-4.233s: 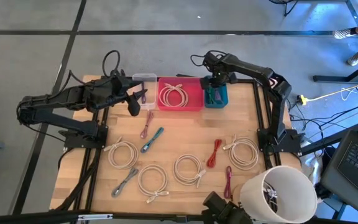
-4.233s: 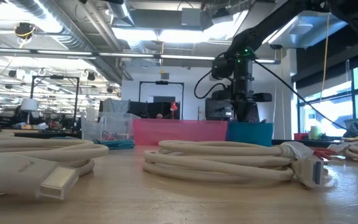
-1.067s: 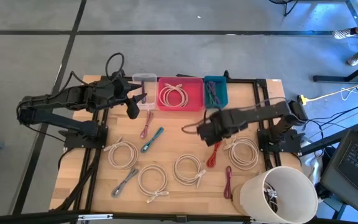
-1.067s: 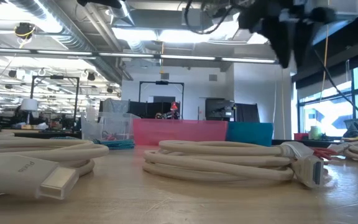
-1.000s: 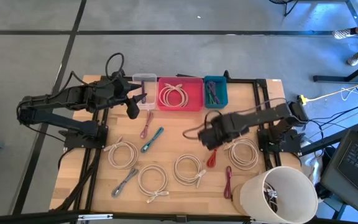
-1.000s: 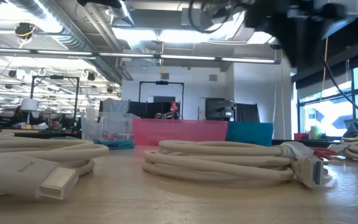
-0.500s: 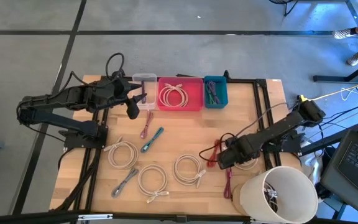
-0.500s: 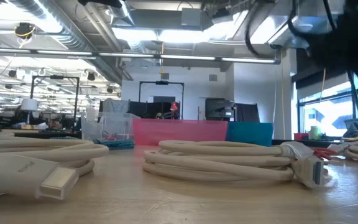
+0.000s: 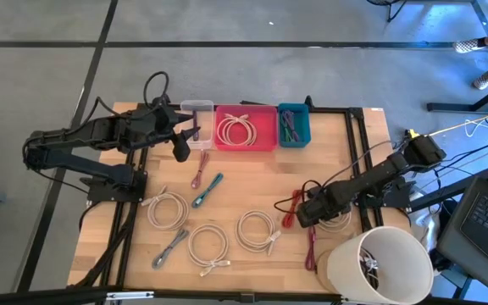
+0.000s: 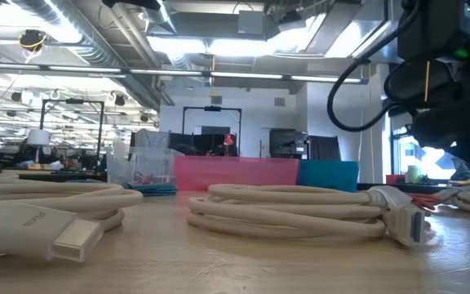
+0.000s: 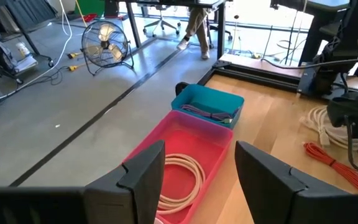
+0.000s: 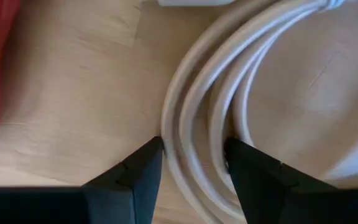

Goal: Pick & Place USB Port
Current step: Put the light brown HDMI cable into the pink bin

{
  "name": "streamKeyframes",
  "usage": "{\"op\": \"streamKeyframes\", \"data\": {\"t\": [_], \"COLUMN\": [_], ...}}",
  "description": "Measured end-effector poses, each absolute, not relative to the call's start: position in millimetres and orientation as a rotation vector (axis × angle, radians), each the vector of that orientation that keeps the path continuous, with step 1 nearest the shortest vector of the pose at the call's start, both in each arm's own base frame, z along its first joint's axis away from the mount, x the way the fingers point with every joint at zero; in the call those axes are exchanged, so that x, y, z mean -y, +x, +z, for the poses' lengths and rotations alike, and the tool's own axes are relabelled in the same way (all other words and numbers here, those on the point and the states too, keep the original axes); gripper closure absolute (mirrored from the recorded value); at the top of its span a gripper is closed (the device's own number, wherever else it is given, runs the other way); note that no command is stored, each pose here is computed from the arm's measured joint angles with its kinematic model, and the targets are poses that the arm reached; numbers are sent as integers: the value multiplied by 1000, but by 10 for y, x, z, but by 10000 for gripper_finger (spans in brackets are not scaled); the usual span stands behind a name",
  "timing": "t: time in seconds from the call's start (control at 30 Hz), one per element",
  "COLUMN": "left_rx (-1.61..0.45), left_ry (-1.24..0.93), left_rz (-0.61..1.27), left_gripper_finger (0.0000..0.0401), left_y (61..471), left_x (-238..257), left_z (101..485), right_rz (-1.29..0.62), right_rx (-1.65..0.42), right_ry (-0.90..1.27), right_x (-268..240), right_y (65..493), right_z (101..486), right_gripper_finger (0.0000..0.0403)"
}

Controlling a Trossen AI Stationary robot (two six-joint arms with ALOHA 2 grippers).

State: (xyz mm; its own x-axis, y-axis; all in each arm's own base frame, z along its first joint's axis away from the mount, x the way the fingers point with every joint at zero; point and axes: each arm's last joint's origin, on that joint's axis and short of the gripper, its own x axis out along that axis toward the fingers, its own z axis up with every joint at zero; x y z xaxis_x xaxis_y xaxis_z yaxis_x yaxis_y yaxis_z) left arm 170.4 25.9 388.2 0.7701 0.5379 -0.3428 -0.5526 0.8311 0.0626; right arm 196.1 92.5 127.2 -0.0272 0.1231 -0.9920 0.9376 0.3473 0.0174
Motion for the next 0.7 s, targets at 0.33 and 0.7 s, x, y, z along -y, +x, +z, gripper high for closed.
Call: {"op": "streamKeyframes", "data": {"t": [0.33, 0.7], "left_rx": [-331, -335], "left_ry": [-56, -55], "left_rz": [594, 594], "left_gripper_finger": [212, 212], "left_y": [1713, 1723], "left_x": [-260, -261], "left_z": [3905, 3899], "right_rz": [-876, -871], "right_rx": [-1462, -1141], "right_ry": [965, 956], "right_x": [-888, -945], "right_y": [1960, 2489], "right_z": [1297, 2033], "right_gripper_finger": [371, 371]}}
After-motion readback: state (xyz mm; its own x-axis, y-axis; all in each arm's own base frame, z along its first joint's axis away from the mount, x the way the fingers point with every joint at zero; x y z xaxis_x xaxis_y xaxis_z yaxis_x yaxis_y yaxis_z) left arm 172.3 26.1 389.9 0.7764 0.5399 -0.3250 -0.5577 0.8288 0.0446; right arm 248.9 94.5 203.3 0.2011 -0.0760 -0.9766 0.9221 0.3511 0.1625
